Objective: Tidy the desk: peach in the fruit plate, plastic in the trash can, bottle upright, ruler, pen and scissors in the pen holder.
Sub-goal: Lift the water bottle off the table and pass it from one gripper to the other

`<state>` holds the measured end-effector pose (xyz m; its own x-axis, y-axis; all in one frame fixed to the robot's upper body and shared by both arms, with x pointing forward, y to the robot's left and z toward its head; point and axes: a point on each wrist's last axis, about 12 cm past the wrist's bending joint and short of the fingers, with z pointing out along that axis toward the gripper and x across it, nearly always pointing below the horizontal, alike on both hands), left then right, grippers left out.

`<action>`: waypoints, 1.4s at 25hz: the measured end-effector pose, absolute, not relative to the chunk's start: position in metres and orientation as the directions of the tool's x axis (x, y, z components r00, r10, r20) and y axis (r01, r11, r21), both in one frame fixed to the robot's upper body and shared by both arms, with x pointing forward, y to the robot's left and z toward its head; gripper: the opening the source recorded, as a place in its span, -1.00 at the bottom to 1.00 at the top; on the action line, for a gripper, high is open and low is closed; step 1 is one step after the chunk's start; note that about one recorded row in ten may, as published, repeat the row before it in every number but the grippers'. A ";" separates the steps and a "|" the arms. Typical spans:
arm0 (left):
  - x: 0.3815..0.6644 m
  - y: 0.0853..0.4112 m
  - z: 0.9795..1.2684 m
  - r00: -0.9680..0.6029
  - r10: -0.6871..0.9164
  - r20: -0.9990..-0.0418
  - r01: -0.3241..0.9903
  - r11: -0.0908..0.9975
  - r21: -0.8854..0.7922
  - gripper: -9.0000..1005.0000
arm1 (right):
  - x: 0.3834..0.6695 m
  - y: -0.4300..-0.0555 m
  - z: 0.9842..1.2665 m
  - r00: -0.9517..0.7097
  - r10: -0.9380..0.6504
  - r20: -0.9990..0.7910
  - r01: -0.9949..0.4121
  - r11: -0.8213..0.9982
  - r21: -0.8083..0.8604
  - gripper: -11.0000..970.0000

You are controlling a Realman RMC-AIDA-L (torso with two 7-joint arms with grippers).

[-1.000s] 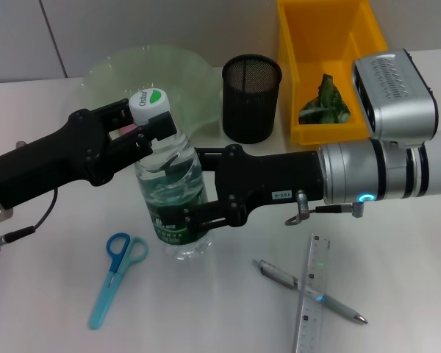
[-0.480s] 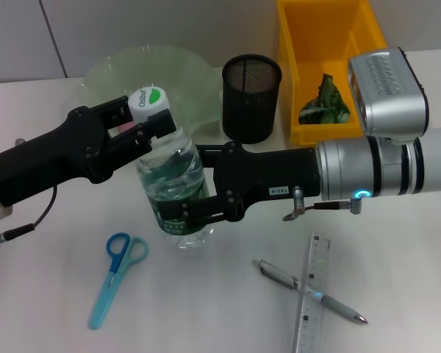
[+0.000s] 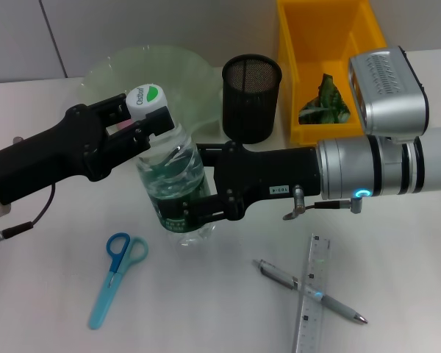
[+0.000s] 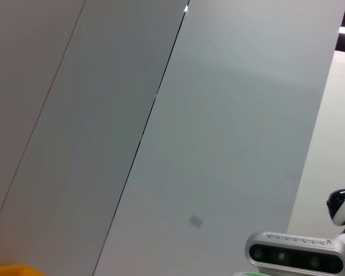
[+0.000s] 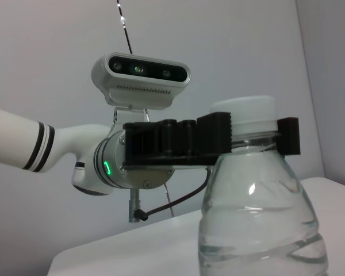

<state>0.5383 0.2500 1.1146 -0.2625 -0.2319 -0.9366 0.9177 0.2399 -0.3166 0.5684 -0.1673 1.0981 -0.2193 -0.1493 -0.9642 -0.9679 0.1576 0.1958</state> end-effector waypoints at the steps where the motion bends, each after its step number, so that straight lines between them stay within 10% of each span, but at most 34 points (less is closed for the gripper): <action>1: 0.539 0.250 1.114 -0.263 -0.231 -0.937 0.917 0.242 -0.317 -0.06 | 0.569 -0.167 1.098 -0.219 -0.150 -0.964 -0.968 0.158 0.195 0.70; 35: 0.541 0.256 1.112 -0.264 -0.224 -0.938 0.901 0.290 -0.323 -0.02 | 0.563 -0.189 1.100 -0.204 -0.151 -0.967 -0.967 0.184 0.175 0.70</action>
<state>0.5407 0.2561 1.1117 -0.2642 -0.2244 -0.9380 0.9009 0.2898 -0.3230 0.5632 -0.1885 1.1001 -0.2040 -0.1506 -0.9673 -0.9671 0.1843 0.1753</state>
